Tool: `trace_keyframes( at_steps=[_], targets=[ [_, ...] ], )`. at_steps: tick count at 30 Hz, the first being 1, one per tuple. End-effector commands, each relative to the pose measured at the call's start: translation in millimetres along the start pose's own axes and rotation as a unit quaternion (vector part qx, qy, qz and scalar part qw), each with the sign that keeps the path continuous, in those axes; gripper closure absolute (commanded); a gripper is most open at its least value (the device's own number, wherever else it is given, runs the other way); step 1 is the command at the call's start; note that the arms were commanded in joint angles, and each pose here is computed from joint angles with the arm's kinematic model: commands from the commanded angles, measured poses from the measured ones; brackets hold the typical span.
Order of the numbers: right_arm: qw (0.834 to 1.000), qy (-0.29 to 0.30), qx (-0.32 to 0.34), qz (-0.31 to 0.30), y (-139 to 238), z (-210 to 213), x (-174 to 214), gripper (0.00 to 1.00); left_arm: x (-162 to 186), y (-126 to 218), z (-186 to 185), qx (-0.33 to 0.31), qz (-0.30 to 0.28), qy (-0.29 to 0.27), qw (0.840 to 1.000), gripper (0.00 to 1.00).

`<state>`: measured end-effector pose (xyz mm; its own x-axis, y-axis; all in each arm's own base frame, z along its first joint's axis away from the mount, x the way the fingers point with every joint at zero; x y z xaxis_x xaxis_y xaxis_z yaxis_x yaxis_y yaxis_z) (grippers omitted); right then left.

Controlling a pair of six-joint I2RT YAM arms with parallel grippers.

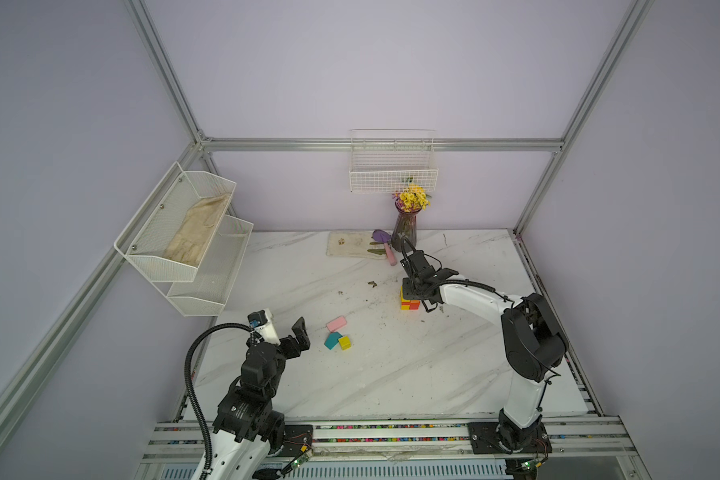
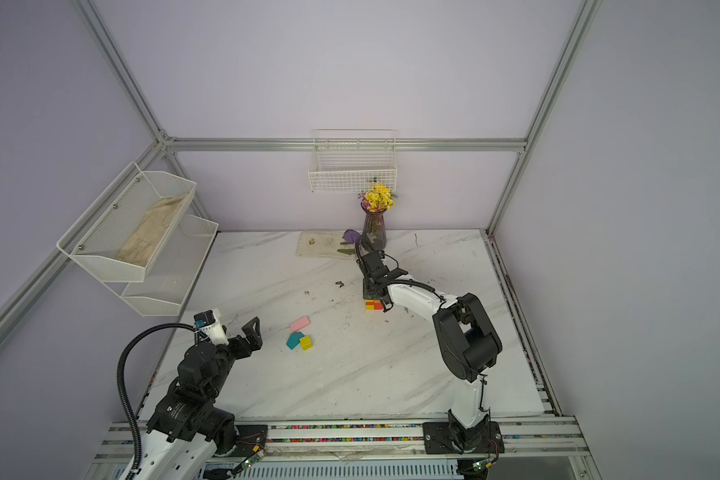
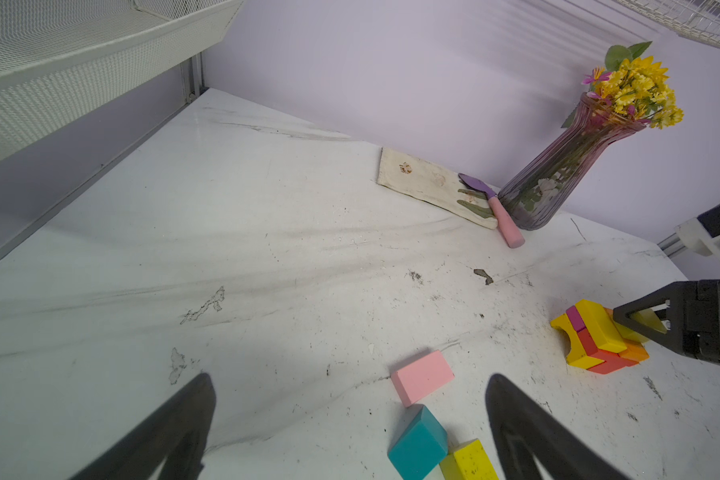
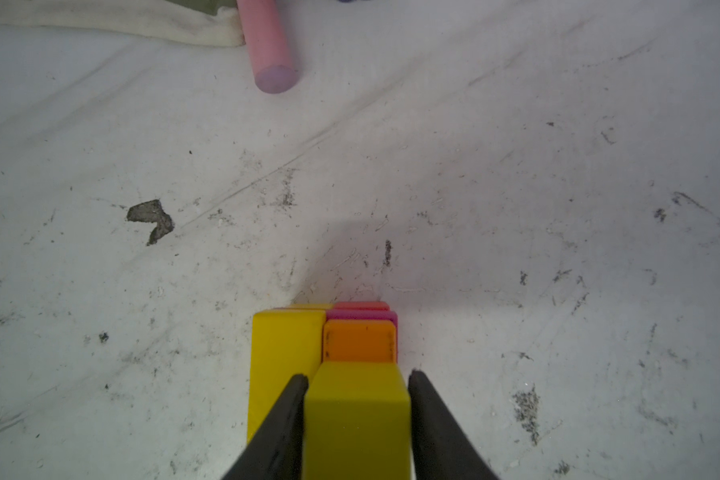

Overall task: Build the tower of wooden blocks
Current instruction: 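Open the right gripper to release the small yellow block on the stack, then raise and retract the right gripper while moving the left gripper toward loose blocks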

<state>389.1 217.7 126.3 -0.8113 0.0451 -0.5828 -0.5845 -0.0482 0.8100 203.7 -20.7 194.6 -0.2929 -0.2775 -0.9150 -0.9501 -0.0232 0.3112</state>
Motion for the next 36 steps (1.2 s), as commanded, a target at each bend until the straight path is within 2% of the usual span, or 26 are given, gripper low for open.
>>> trace_keyframes(
  at_steps=[1,10,14,18,21,24,27,30,32,36],
  targets=[
    [1.0,0.001,0.008,-0.001,1.0,0.3,-3.7,0.56,0.0,-1.7,0.7,0.001,-0.01,0.004,1.0,0.0],
    [1.0,-0.004,0.0,-0.022,19.6,0.5,-16.3,0.49,-0.1,-1.7,0.9,0.001,-0.011,0.004,1.0,0.0],
    [0.998,-0.019,-0.005,-0.066,52.5,-3.0,-39.6,0.46,-0.1,-3.0,0.9,-0.001,-0.012,0.004,1.0,0.0],
    [0.989,-0.049,-0.066,-0.123,106.5,1.0,-66.5,0.4,-0.3,-3.9,0.2,-0.001,-0.01,0.003,1.0,0.0],
    [0.975,-0.09,-0.127,-0.157,149.1,4.7,-82.7,0.37,-0.3,-4.0,-0.2,0.001,-0.01,0.003,1.0,0.0],
    [0.954,-0.151,-0.176,-0.191,183.0,-0.9,-87.9,0.35,0.0,-4.0,-1.9,0.007,-0.01,0.001,1.0,0.0],
    [0.924,-0.207,-0.213,-0.242,207.0,-22.0,-73.8,0.31,0.2,-4.7,-7.5,0.028,-0.01,-0.004,1.0,0.01],
    [0.893,-0.237,-0.228,-0.307,220.6,-49.5,-52.0,0.25,-4.1,-3.9,-19.1,0.066,-0.011,-0.009,0.998,0.07],
    [0.886,-0.239,-0.199,-0.343,221.7,-70.9,-38.2,0.24,-6.8,-3.9,-28.1,0.091,-0.002,-0.008,0.996,0.1],
    [0.887,-0.248,-0.104,-0.376,205.7,-107.3,-15.1,0.19,4.9,-8.8,-57.4,0.187,0.031,-0.02,0.982,0.13]
  ],
)
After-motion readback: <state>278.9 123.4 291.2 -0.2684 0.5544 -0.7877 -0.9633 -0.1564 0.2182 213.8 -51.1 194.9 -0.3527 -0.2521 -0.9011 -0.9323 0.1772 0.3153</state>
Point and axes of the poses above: each gripper's point midway between its finger pads, its own y axis back along the fingers, its own z axis along the line the jaws close on, x = y × z, the point moved 4 cm from there along y, back along the fingers, and after that the axes turned 2 degrees about -y, right-handed, at the moved point
